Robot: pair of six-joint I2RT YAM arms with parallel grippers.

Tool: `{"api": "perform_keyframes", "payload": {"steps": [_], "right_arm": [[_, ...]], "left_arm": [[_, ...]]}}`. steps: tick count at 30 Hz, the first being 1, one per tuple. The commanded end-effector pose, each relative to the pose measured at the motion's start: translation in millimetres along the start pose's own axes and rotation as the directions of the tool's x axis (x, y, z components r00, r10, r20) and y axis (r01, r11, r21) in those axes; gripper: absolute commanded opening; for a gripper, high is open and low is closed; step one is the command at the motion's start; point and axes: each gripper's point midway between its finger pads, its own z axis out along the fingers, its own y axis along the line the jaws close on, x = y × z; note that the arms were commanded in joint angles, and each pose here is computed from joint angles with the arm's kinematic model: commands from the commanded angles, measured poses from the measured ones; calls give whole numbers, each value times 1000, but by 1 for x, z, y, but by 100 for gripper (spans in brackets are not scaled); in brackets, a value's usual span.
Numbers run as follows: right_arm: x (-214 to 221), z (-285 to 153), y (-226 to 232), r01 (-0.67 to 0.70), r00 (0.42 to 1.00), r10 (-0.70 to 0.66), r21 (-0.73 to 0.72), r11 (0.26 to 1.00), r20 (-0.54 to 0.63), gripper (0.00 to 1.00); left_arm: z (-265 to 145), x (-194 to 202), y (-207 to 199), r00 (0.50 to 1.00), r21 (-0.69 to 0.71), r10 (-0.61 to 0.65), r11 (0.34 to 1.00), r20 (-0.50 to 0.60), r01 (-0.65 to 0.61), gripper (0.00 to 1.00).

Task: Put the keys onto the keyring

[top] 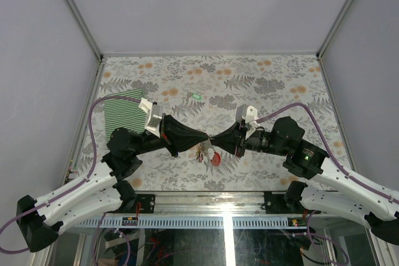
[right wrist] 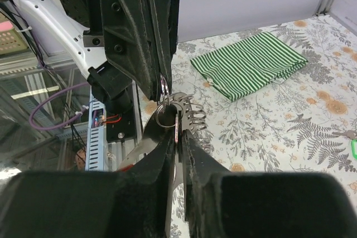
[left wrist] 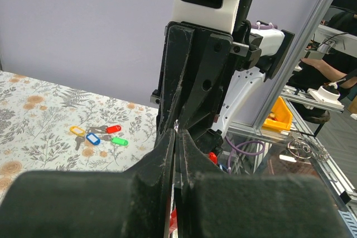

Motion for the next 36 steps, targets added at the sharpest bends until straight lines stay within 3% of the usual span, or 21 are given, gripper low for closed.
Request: {"api": "perform_keyframes", "payload": {"steps": [1,6,18,20,24,30,36], "right_arm": [[-46,-3,8,44,991,-40,-25,999,125,8],[-52,-11,3,53,988,-56,26,998,142,1],[-59,-22,4,81,984,-87,47,996,154,1],[-53,-20,2,82,988,-87,47,996,126,8],[-44,-30,-17,66,994,-79,169,983,74,33],[-29,-70,-74,53,998,-63,521,852,1,46],[-9,-92,-98,95,994,-31,654,750,-110,61]], "left_arm": [[3,-26,-13,995,45,47,998,83,-51,0],[3,-27,-13,995,44,49,998,83,-53,0],[2,-22,-7,997,18,44,999,66,-45,0],[3,-21,-5,998,6,41,999,57,-42,0],[2,-19,5,998,-55,56,997,16,-55,0],[-9,-5,29,988,-197,84,974,-132,-109,0],[-29,23,56,953,-349,20,928,-302,-130,0]]}}
